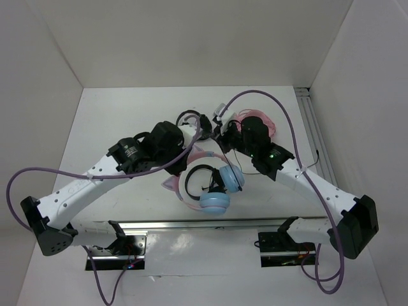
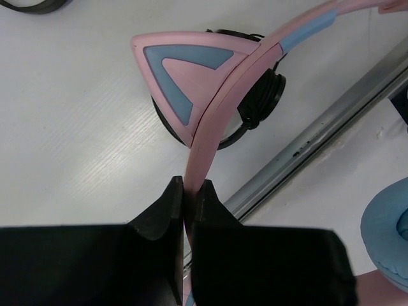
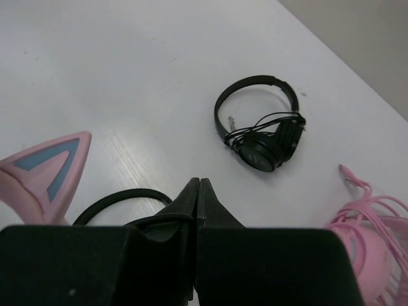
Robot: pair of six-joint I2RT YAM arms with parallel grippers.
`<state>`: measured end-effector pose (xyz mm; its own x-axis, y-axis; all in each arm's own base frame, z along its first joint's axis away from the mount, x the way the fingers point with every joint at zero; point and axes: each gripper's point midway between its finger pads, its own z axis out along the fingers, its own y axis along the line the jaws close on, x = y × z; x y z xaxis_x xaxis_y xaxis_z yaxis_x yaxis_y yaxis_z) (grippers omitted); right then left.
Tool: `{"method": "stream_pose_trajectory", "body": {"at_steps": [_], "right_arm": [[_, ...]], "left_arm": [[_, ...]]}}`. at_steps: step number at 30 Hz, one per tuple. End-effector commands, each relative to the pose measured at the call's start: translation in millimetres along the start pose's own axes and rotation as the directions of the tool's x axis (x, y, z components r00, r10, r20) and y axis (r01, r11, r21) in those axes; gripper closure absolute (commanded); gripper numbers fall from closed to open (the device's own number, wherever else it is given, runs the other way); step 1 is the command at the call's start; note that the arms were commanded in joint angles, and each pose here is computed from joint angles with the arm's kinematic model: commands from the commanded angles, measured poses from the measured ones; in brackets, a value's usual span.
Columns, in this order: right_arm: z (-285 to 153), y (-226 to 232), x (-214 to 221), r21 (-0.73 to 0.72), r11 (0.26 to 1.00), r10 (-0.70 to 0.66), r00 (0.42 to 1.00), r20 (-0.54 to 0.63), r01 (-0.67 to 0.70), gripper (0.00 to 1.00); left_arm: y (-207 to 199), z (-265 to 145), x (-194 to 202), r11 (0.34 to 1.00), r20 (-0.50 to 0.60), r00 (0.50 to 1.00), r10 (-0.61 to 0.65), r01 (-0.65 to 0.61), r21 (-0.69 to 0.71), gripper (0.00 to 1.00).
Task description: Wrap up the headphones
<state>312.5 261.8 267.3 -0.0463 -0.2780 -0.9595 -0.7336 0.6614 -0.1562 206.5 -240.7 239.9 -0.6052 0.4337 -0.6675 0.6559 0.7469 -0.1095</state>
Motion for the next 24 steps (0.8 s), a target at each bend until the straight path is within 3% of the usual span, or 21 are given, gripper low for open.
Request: {"method": "stream_pose_trajectory", "body": {"at_steps": [1,5,11,19,24], "right_arm": [[7.0,-5.3,-12.5,-0.027,1.0,0.004,1.0,0.006,-0.004,1.0],[7.6,11.1,-8.6,-0.119,0.993,0.01,1.0,-0.01,-0.011,1.0],[9.2,19.3,3.1,-0.157,0.987,0.028,0.999,-0.044,-0.035,1.0],[22.1,39.4,19.0,-0.265,0.961,0.06,0.994,-0.089,-0.082,1.0],[23.7,63.3,0.7,-0.398,0.911,0.122,0.993,0.002,-0.111,0.87]], "left_arm": [[-35.1,-25.2,-22.6,0.98,0.114,0.984,0.137,-0.152,0.131,1.0],[-8.6,-33.4,-39.7,0.995,0.158,0.983,0.098,-0.093,-0.033,1.0],[-5.8,-72.7,-66.1,0.997,0.336,0.939,0.081,-0.069,-0.046,1.0],[-1.5,-141.1,-84.9,1.0,0.602,0.799,0.017,-0.01,-0.015,1.0],[5.1,-175.4,-93.9,0.997,0.726,0.685,-0.068,0.073,0.024,1.0]]}}
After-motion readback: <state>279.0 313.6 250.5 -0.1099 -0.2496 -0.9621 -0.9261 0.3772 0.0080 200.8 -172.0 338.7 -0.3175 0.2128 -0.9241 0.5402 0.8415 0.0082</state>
